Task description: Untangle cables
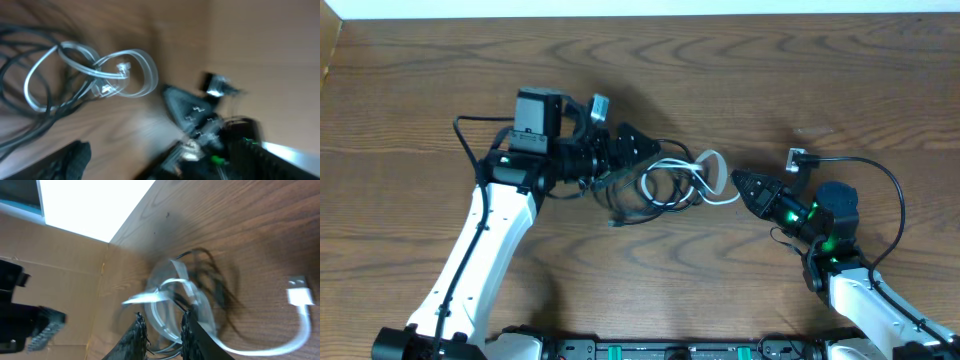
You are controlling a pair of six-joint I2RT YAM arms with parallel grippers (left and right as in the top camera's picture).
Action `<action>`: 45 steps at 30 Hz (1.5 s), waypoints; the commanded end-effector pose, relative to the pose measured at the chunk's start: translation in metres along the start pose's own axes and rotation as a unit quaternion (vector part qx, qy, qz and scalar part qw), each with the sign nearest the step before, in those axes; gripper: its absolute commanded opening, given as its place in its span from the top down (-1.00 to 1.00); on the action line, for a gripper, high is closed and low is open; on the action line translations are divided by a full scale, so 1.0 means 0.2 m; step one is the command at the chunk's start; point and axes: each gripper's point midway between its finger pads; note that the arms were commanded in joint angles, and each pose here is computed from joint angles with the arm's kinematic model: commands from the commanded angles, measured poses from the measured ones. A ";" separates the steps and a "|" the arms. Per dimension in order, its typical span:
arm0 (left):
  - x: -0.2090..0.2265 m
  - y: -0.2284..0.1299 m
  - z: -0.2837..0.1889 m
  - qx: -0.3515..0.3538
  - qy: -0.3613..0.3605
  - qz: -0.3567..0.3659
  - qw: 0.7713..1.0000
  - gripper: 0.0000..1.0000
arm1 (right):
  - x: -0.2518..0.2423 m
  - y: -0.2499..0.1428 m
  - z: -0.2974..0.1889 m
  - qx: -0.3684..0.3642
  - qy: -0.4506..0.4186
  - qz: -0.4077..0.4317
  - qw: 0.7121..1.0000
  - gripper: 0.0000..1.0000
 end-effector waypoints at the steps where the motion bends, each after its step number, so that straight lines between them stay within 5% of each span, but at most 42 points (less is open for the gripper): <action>1: 0.13 0.09 0.00 -0.085 0.090 -0.015 0.992 -0.86 | -0.02 -0.01 -0.01 0.003 -0.002 0.003 1.000 0.57; 6: 0.35 0.08 0.00 -0.155 0.201 -0.139 0.957 -0.87 | -0.01 -0.02 -0.01 0.010 0.006 0.003 1.000 0.57; 10: 0.55 0.02 -0.03 -0.209 0.263 -0.307 0.890 -0.87 | -0.01 -0.05 -0.01 0.019 0.007 0.008 1.000 0.57; 14: 0.69 -0.01 -0.02 -0.234 0.281 -0.392 0.844 -0.87 | -0.03 -0.07 -0.01 0.028 0.000 0.013 1.000 0.57; 23: 0.87 0.14 0.21 -0.231 0.285 -0.400 0.840 -0.87 | -0.01 -0.08 -0.01 0.036 0.011 0.008 0.999 0.56; 32: 1.05 0.06 0.38 -0.170 0.328 -0.433 0.822 -0.99 | 0.01 -0.11 -0.01 0.051 0.025 0.012 0.998 0.56; 35: 1.09 0.04 0.40 -0.170 0.345 -0.427 0.818 0.24 | 0.01 -0.11 -0.01 0.050 0.024 0.012 0.998 0.57; 37: 1.10 0.03 0.41 -0.170 0.351 -0.420 0.820 0.85 | 0.02 -0.11 -0.01 0.053 0.027 0.014 0.998 0.58; 45: 0.96 0.05 0.39 -0.132 0.316 -0.360 0.868 0.85 | 0.03 -0.12 -0.01 0.059 0.035 0.022 0.997 0.56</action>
Point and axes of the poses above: each gripper's point midway between its finger pads, its own z axis out along the fingers, its own x axis along the line the jaws close on, y = z × x, and after that the axes turned 15 degrees about -z, right-handed
